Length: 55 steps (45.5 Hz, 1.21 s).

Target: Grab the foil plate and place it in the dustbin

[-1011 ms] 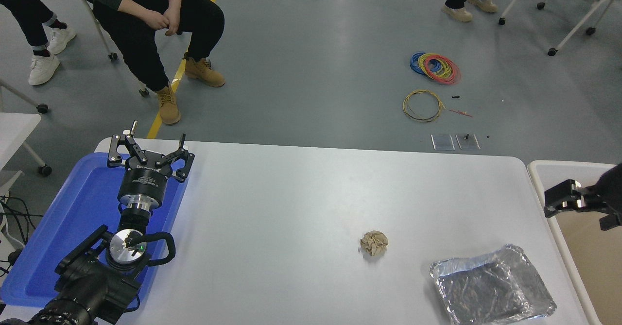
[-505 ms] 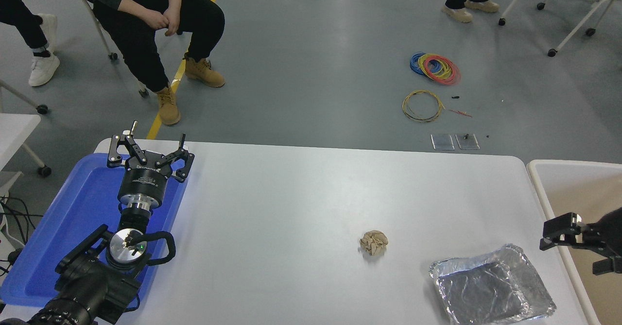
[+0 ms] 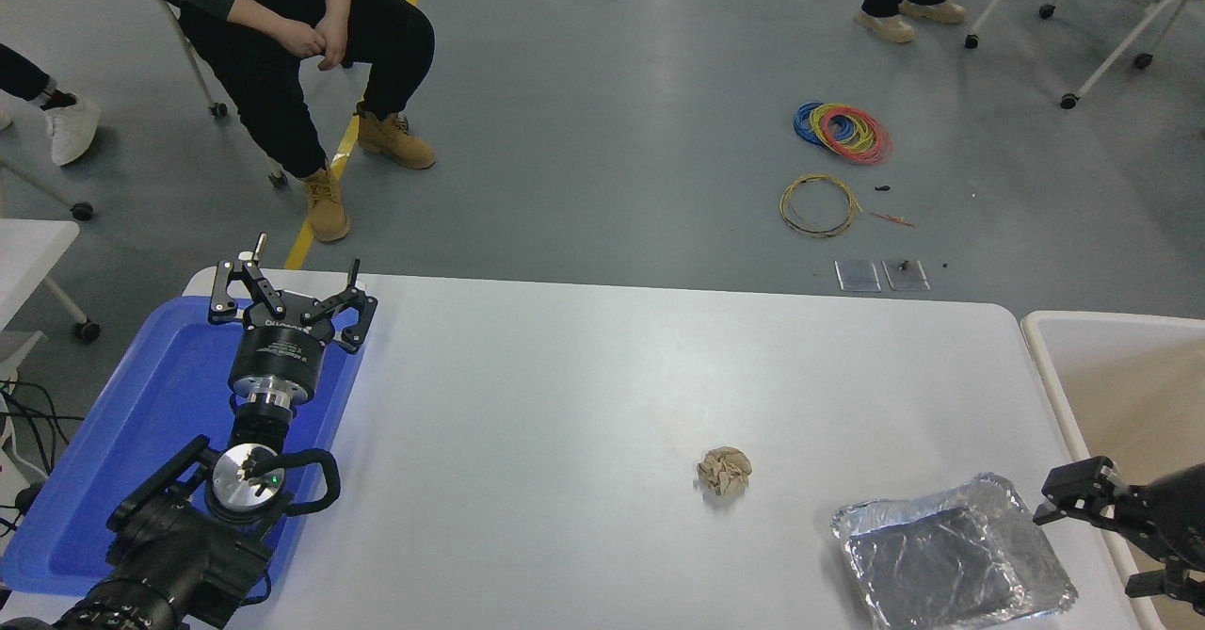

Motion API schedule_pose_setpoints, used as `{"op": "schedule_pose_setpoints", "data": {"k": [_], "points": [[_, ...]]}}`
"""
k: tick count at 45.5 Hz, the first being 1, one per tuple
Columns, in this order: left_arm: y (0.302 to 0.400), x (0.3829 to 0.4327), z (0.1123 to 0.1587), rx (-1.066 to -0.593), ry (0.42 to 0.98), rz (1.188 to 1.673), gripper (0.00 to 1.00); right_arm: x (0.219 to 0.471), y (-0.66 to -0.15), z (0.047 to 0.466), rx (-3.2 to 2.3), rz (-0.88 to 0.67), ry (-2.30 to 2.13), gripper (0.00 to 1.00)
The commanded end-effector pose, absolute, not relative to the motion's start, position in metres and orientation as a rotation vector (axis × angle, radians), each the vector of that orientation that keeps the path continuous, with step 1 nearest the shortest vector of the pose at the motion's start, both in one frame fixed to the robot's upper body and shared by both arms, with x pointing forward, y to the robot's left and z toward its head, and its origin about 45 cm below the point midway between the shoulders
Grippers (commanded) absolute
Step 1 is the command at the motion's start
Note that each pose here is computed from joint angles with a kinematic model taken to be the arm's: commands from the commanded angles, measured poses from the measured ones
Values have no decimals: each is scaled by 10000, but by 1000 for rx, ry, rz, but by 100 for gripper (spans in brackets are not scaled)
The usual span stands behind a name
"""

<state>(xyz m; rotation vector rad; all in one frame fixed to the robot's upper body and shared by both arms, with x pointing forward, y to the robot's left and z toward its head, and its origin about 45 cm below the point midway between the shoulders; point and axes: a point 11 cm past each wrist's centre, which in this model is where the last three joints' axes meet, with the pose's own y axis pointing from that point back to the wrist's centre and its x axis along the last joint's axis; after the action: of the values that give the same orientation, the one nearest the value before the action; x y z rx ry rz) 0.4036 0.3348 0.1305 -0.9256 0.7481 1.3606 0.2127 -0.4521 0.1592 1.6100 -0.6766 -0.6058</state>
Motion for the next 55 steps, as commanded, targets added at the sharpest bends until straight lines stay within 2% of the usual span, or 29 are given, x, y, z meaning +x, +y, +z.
{"op": "schedule_pose_setpoints", "data": {"k": [1, 8, 44, 49, 55], "points": [[3347, 4030, 1297, -925, 750, 1361, 100, 1984, -4394, 1382, 1631, -715, -750, 99], [3345, 4035, 1303, -925, 749, 1360, 100, 1916, -4286, 1188, 1635, -739, -796, 99], [3345, 4035, 1303, -925, 749, 1360, 100, 1678, -4175, 617, 1559, -643, -906, 97], [3345, 4035, 1303, -925, 749, 1360, 100, 1700, -4170, 601, 1556, -618, -909, 92], [3345, 4035, 1303, -925, 749, 1360, 100, 1722, -4177, 581, 1551, -584, -911, 80]]}}
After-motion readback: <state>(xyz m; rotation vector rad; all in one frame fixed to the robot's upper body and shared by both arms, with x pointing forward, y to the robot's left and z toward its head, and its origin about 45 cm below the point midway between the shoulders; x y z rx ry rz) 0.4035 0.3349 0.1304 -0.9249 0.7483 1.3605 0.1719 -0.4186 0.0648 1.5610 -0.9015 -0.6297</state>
